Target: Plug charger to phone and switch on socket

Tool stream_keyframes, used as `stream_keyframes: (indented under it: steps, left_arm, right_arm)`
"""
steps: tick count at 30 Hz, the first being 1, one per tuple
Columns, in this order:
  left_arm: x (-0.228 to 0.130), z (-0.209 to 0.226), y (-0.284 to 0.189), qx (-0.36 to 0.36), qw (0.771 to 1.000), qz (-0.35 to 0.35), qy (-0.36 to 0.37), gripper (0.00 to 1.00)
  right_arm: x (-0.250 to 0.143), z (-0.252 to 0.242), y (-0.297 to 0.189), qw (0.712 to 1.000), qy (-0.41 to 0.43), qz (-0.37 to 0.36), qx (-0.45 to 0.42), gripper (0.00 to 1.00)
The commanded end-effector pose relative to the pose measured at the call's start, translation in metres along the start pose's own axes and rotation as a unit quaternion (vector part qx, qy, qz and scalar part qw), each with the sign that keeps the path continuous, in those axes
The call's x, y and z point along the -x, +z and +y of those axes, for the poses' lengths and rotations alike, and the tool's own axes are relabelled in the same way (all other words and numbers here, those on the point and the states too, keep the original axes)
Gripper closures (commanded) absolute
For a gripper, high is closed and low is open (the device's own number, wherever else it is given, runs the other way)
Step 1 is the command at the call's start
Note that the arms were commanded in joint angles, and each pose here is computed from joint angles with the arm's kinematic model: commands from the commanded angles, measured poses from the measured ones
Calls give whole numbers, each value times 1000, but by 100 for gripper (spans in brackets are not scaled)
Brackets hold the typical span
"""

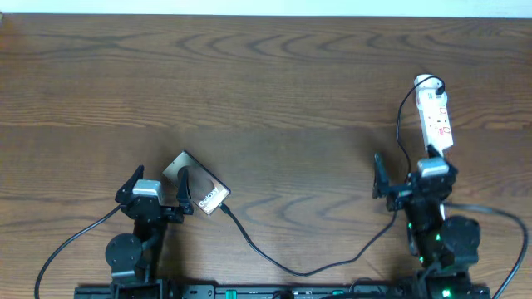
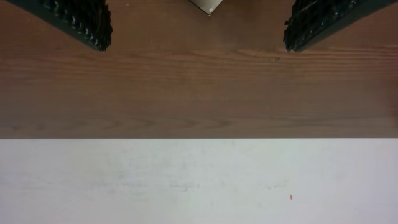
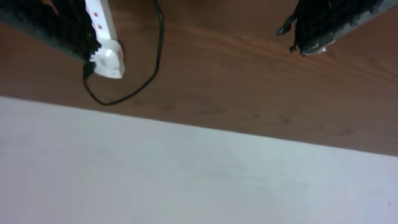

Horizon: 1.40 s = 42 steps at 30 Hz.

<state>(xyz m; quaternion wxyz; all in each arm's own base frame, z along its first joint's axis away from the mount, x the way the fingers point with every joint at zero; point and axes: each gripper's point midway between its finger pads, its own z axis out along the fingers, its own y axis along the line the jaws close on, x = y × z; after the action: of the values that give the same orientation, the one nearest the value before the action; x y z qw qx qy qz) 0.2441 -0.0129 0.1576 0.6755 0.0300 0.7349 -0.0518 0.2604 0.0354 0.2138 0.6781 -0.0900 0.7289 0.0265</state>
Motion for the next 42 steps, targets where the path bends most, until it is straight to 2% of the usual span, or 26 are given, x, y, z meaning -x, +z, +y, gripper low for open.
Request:
stream_keyframes:
  steps: [1, 5, 9, 23, 28, 42]
  left_arm:
    - [-15, -5, 0, -16, 1000, 23, -8, 9]
    - [-15, -5, 0, -16, 1000, 23, -8, 9]
    - [-15, -5, 0, -16, 1000, 24, -8, 9]
    - [-15, -5, 0, -16, 1000, 23, -8, 9]
    - [-15, -5, 0, -16, 1000, 23, -8, 9]
    - [-15, -5, 0, -16, 1000, 23, -8, 9]
  right_arm:
    - [-18, -3, -8, 999, -26, -17, -17, 1]
    - [-43, -9, -14, 998, -27, -34, -40, 1]
    - [-62, -16, -13, 998, -22, 9, -52, 1]
    - [-63, -43, -18, 994, -10, 9, -109, 1]
    - [-63, -55, -21, 989, 43, 3, -145, 1]
    - [-63, -53, -21, 988, 58, 1, -140, 1]
